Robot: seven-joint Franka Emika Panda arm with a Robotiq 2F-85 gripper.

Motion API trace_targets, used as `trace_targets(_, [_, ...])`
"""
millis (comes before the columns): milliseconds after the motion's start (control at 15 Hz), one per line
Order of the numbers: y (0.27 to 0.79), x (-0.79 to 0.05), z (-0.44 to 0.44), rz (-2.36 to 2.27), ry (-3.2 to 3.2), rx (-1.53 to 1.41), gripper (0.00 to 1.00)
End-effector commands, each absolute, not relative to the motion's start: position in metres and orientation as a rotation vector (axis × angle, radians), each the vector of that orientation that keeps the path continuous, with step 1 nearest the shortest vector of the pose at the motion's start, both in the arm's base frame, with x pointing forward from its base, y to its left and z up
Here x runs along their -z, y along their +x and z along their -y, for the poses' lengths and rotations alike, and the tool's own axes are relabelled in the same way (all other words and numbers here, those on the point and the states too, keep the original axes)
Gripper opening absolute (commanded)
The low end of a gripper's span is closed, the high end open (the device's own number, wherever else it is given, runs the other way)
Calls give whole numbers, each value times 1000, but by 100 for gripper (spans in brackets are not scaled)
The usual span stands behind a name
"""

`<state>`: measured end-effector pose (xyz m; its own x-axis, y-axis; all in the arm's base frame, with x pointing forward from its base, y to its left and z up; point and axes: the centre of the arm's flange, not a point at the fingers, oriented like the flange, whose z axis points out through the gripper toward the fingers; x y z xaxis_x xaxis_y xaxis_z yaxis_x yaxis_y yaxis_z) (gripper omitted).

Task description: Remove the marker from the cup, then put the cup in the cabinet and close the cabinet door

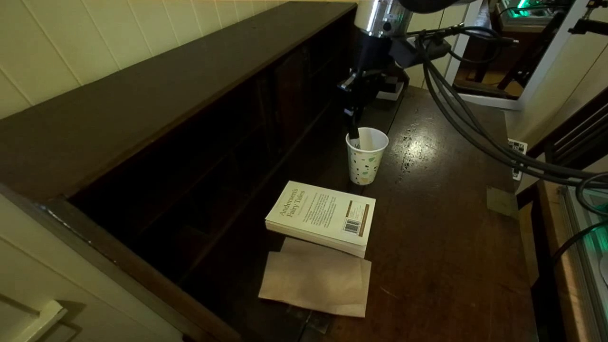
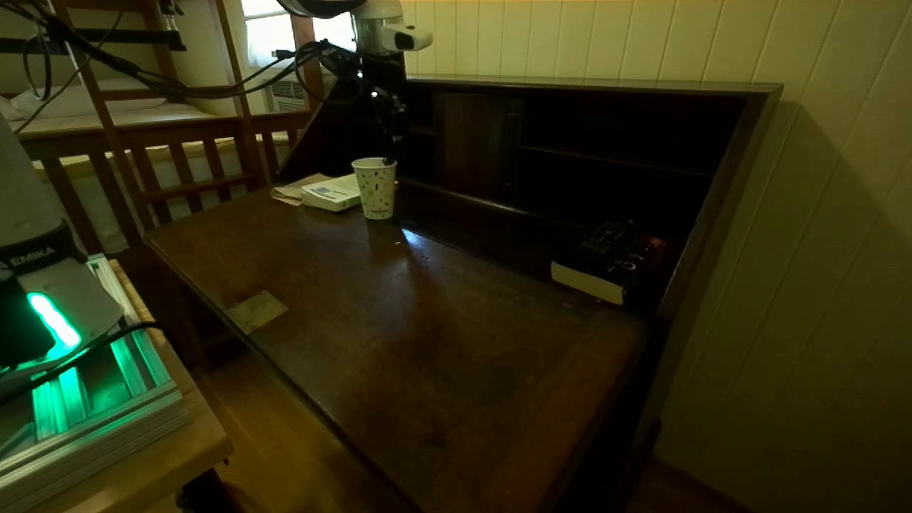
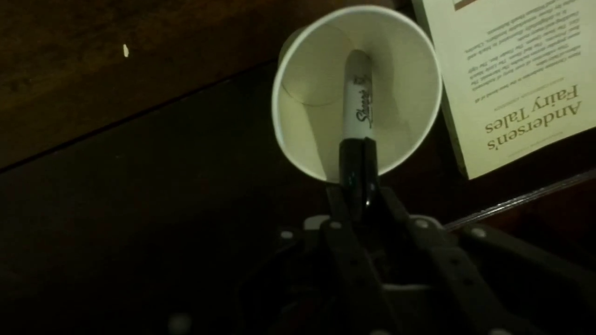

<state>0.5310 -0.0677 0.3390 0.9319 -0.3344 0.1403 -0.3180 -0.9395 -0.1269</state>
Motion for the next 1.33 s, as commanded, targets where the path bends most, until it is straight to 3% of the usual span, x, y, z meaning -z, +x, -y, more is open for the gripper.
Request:
trace_targets(0, [530, -359, 70, -518, -2938, 287, 5])
trace_targets(1267, [488, -443, 184, -745, -2711, 374, 5])
